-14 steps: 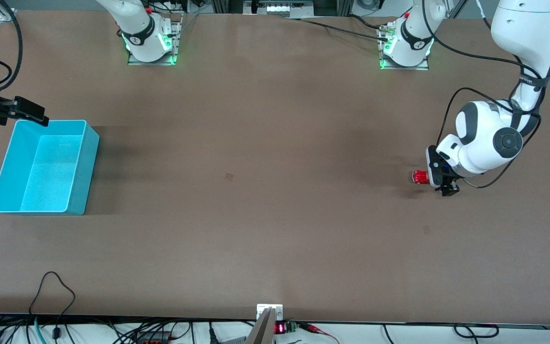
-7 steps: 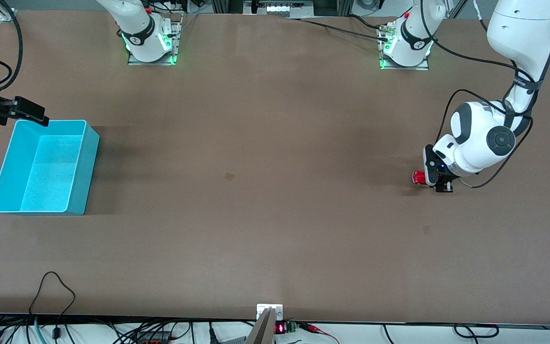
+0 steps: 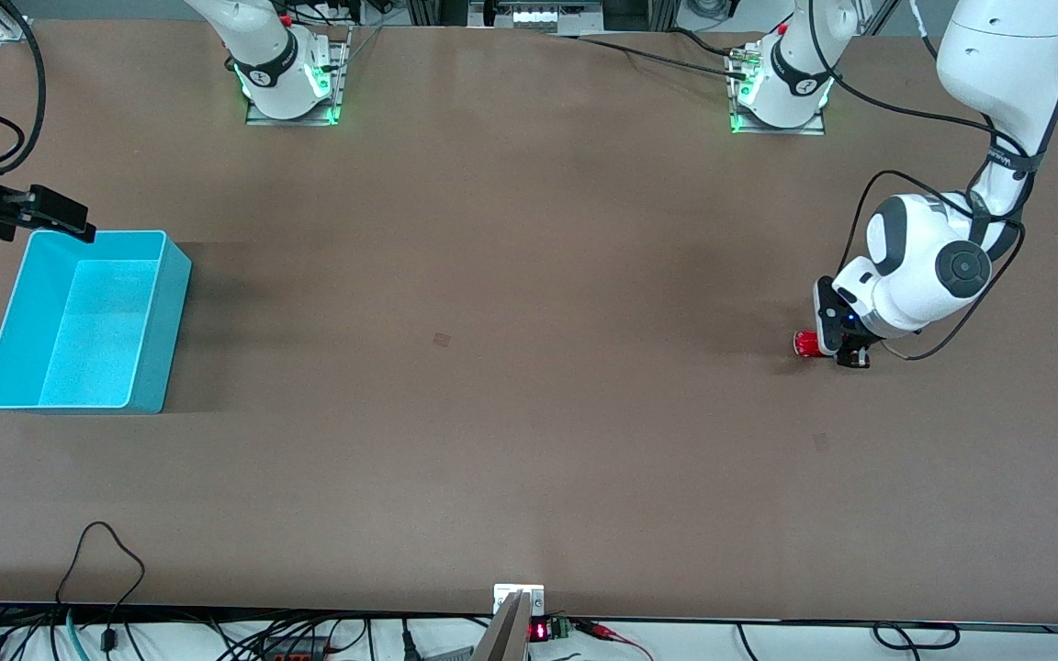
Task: Wind red beetle toy and store in blue box
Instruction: 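Grip the red car with the left gripper and drag it backward, then open the left gripper to release the wound car and raise it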
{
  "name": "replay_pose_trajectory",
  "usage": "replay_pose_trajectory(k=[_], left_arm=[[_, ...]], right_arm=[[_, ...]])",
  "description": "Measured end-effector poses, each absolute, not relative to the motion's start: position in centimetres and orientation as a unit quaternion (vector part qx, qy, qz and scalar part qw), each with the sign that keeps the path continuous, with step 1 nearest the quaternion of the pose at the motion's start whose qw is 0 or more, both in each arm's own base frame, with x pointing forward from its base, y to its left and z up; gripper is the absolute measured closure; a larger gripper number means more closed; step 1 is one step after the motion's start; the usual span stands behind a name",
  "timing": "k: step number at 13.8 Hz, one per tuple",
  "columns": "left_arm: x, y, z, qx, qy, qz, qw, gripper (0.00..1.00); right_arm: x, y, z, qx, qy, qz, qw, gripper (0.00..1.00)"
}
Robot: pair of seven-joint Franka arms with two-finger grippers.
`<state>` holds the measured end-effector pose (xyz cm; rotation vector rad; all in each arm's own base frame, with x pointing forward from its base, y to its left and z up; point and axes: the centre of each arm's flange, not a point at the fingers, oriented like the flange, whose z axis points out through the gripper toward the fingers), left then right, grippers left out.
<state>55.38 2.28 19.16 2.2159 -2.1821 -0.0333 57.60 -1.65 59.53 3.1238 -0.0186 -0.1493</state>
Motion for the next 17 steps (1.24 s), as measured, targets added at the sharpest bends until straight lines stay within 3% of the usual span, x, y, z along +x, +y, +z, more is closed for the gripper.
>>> replay_pose_trajectory(k=[4, 11, 17], left_arm=[[55.4, 2.7, 19.1, 0.715, -0.699, -0.011, 0.016, 0.55], [54.7, 12.8, 19.1, 0.730, -0.684, -0.006, 0.013, 0.55], [54.5, 15.2, 19.1, 0.724, -0.690, -0.004, 0.011, 0.55]], right_arm=[[57.6, -1.6, 59.5, 0.999, -0.006, -0.048, 0.007, 0.00], [57.6, -1.6, 59.5, 0.999, -0.005, -0.048, 0.007, 0.00], [57.6, -1.6, 59.5, 0.999, -0.005, -0.048, 0.007, 0.00]])
